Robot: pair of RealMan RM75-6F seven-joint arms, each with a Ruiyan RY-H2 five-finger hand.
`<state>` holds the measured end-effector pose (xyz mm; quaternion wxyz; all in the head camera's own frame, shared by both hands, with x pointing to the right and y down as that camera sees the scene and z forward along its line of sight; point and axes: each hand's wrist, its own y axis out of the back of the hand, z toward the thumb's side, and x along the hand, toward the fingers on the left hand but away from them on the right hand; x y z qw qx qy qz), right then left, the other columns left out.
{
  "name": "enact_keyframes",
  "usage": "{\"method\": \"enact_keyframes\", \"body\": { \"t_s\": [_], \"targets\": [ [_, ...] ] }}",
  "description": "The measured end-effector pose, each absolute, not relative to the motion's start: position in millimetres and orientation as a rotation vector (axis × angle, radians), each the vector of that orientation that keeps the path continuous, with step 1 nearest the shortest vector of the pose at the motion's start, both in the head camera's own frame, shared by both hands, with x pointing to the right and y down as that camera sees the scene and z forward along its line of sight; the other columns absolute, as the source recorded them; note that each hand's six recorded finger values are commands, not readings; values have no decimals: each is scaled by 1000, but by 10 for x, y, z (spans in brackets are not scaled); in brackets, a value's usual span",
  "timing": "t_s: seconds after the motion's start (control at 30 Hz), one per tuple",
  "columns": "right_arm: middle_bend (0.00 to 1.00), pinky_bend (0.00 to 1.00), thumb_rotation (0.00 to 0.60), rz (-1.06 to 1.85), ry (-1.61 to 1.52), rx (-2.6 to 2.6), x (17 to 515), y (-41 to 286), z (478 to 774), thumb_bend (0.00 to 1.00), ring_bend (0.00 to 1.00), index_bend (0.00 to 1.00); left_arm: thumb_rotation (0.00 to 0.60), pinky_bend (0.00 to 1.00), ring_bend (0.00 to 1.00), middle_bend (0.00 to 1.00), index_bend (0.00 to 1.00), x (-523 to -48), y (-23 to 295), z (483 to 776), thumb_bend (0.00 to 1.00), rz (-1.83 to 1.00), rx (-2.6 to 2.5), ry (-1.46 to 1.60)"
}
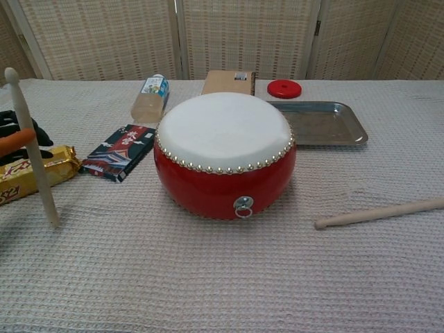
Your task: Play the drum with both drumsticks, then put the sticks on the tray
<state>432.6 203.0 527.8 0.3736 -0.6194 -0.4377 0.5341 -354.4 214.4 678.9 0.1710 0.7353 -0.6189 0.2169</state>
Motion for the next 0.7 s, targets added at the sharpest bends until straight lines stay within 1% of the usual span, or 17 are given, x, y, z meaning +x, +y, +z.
{"method": "enact_keyframes", "body": {
  "t_s": [0.13, 0.3, 0.4, 0.57, 0.63, 0.7],
  "targets": [
    [115, 71, 600, 1369, -1119, -1590, 4322, 2038, 5283, 128, 0, 0, 600, 342, 352, 467, 489, -3616, 2148, 6893, 428, 495, 1911, -1720],
    [115, 70, 600, 1369, -1120, -1594, 4322, 2042, 5286, 129, 0, 0, 600, 386, 386, 460, 374, -3670, 2145, 6966, 435, 373, 1752, -1676],
    [115, 70, 600, 1367, -1120, -1596, 4323, 2043, 5286, 128, 0, 0, 600, 403, 390, 455, 331, -3696, 2138, 6989, 440, 312, 1683, -1651],
    [115, 71, 600, 1365, -1123, -1598, 4323, 2044, 5283, 128, 0, 0, 600, 411, 418, 466, 315, -3715, 2138, 6997, 445, 285, 1675, -1627],
    [115, 71, 600, 1361, -1124, -1597, 4322, 2046, 5275, 128, 0, 0, 600, 438, 449, 492, 335, -3719, 2139, 6985, 447, 270, 1676, -1629],
    [115, 71, 600, 1357, -1125, -1596, 4320, 2048, 5267, 128, 0, 0, 600, 470, 481, 531, 380, -3719, 2144, 6976, 443, 267, 1683, -1633]
  ]
}}
